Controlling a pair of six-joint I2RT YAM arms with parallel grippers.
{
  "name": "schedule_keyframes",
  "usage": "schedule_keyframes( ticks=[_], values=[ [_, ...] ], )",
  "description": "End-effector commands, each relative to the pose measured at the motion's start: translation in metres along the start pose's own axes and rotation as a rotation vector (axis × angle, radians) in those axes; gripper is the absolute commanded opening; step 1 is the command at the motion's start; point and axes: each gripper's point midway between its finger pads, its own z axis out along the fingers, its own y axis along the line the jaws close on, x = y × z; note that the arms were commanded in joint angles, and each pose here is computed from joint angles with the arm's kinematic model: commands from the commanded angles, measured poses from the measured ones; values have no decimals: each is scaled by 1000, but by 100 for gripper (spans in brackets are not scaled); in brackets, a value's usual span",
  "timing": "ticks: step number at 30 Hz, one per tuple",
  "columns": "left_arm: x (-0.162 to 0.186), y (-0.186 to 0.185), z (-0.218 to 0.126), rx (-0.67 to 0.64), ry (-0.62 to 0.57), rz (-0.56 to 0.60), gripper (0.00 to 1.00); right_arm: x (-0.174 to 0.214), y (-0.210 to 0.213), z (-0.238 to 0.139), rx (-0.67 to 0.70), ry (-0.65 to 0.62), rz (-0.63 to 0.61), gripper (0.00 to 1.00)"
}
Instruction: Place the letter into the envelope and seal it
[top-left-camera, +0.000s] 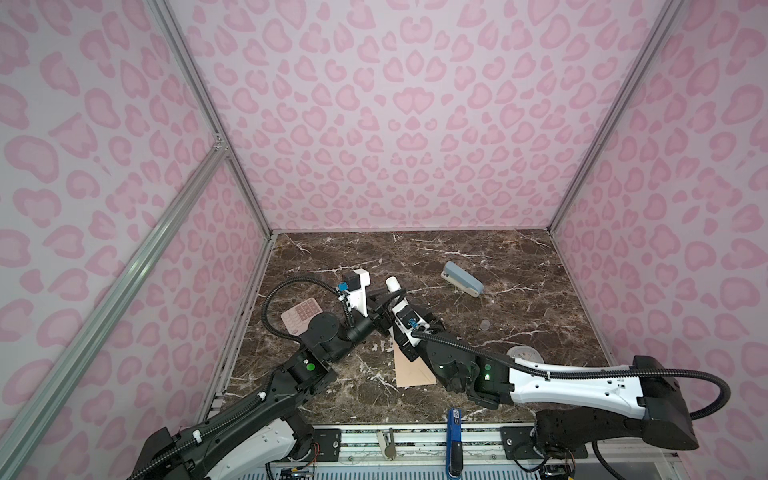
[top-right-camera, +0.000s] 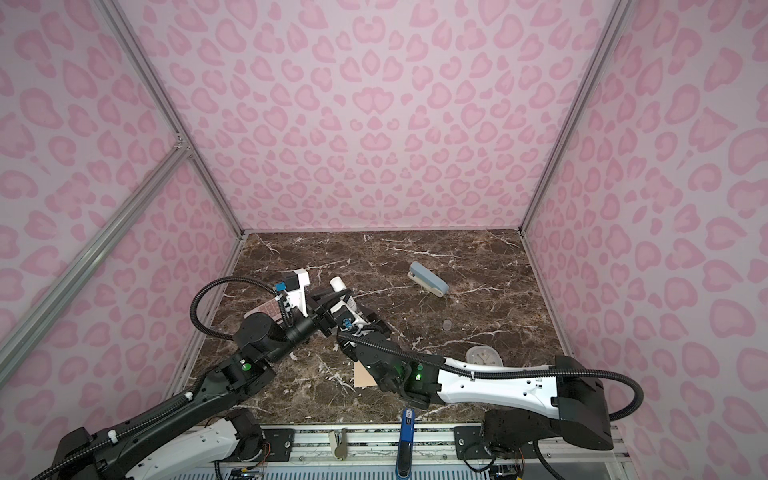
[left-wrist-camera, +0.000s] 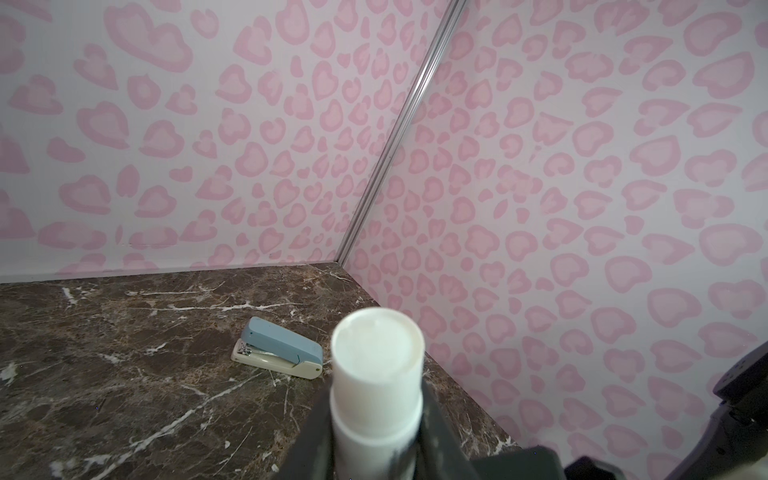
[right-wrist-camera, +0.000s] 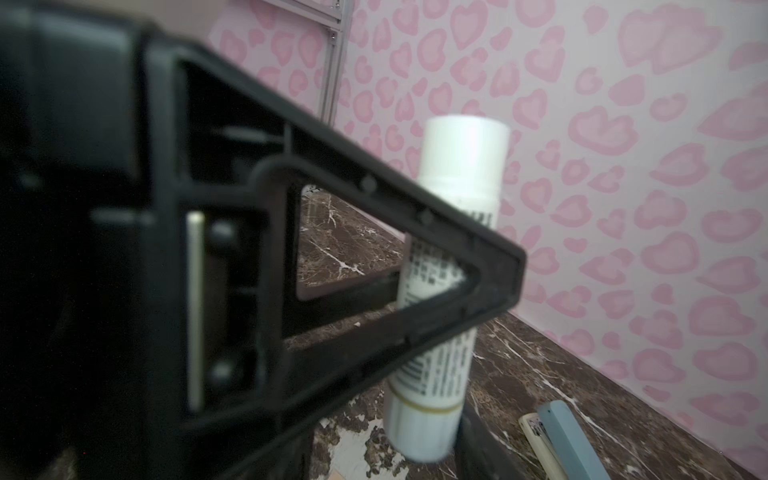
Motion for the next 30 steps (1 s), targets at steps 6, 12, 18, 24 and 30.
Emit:
schedule_keyframes(
  ticks=[6, 12, 18, 24, 30],
  values=[
    [-9, -17, -4, 77, -7, 25, 4, 14, 18, -31, -416, -39, 104, 57],
    [-4, -53, -7, 281, 56, 37, 4, -8, 3, -50, -572, -153, 216, 55],
    [5, -73, -10, 408, 108, 33, 4, -20, 1, -59, -650, -197, 242, 53],
    [3, -75, -10, 417, 108, 40, 4, -24, 7, -64, -698, -198, 230, 47],
    [4, -74, -7, 413, 110, 39, 4, -21, 7, -62, -695, -187, 230, 33]
  ],
)
